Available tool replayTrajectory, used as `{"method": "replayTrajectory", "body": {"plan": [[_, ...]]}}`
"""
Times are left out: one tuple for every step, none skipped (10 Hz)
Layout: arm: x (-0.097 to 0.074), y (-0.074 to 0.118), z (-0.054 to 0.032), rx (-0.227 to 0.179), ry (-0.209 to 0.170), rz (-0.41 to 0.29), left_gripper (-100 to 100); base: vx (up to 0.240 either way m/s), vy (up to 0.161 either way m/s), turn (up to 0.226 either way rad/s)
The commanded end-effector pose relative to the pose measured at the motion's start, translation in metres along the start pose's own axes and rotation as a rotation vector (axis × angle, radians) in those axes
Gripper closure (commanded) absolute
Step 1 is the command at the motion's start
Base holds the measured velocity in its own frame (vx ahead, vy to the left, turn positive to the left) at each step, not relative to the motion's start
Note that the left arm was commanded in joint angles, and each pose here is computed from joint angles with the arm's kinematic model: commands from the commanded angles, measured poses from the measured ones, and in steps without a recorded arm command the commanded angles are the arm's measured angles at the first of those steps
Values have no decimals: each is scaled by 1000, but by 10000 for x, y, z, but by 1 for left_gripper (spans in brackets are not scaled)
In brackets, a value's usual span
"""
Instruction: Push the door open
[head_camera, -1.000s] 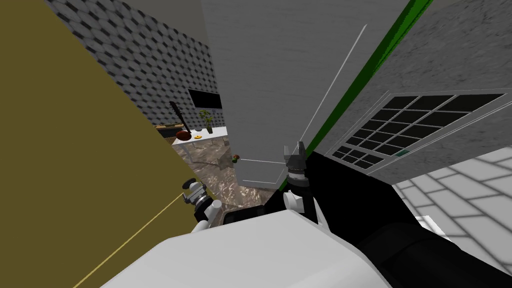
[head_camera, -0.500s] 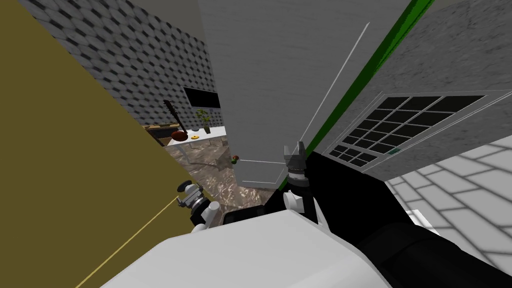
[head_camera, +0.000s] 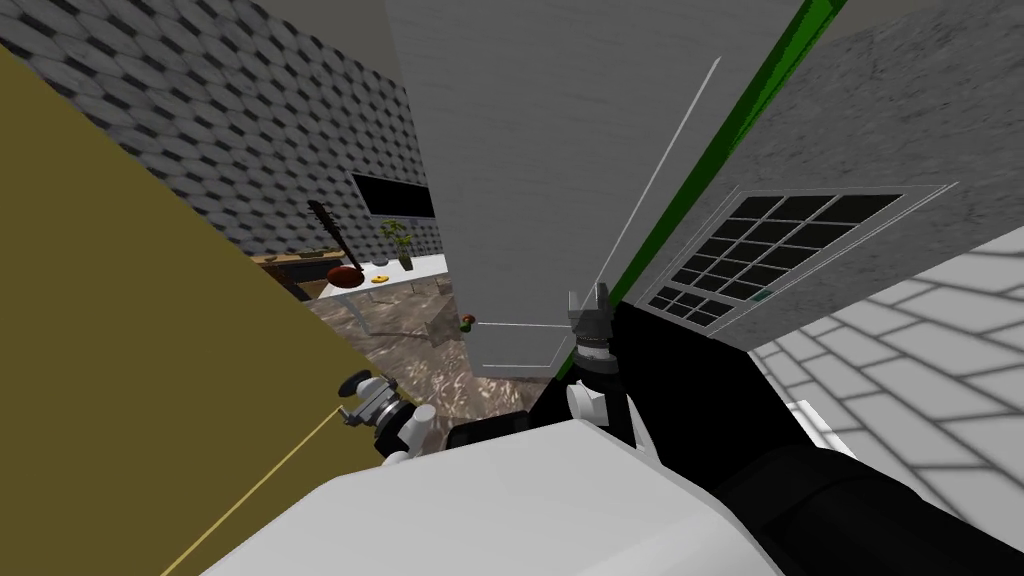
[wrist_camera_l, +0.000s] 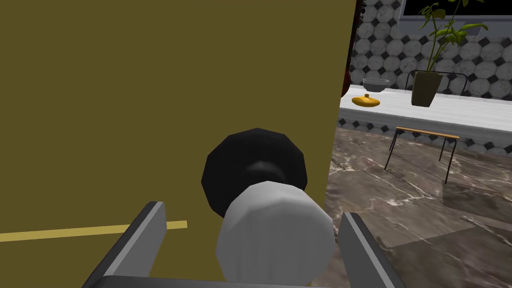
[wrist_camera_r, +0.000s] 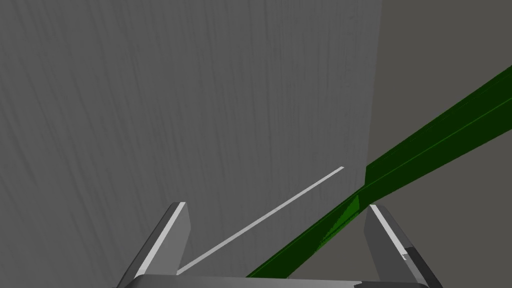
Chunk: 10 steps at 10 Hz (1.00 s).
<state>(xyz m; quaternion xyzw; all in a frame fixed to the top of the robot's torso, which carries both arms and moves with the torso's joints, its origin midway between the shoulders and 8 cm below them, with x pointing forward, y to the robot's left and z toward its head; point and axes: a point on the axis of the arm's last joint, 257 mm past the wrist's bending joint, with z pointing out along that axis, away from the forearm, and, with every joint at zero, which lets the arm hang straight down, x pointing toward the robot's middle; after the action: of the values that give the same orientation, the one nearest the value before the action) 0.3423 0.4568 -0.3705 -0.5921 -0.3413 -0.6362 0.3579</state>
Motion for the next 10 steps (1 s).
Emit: {"method": "replayTrajectory", "body": {"plan": [[41, -102, 75, 33, 23, 4, 100, 29, 30, 26], [32, -198, 79, 65, 19, 5, 100, 25, 27, -107], [32, -198, 79, 65, 19, 5, 100, 27, 24, -66], [23, -295, 80, 97, 16, 6, 100, 46, 27, -114], [13, -392, 78, 129, 13, 7, 100, 58, 48, -159], [13, -392, 78, 129, 13, 7, 100, 42, 41, -56], [1, -479, 69, 158, 8, 8, 100, 45, 39, -85], [1, -479, 69, 158, 8, 8, 100, 33, 32, -36], [1, -479, 69, 158, 8, 8, 100, 12, 16, 9], [-11, -565, 58, 188, 4, 10, 100, 26, 28, -90]]}}
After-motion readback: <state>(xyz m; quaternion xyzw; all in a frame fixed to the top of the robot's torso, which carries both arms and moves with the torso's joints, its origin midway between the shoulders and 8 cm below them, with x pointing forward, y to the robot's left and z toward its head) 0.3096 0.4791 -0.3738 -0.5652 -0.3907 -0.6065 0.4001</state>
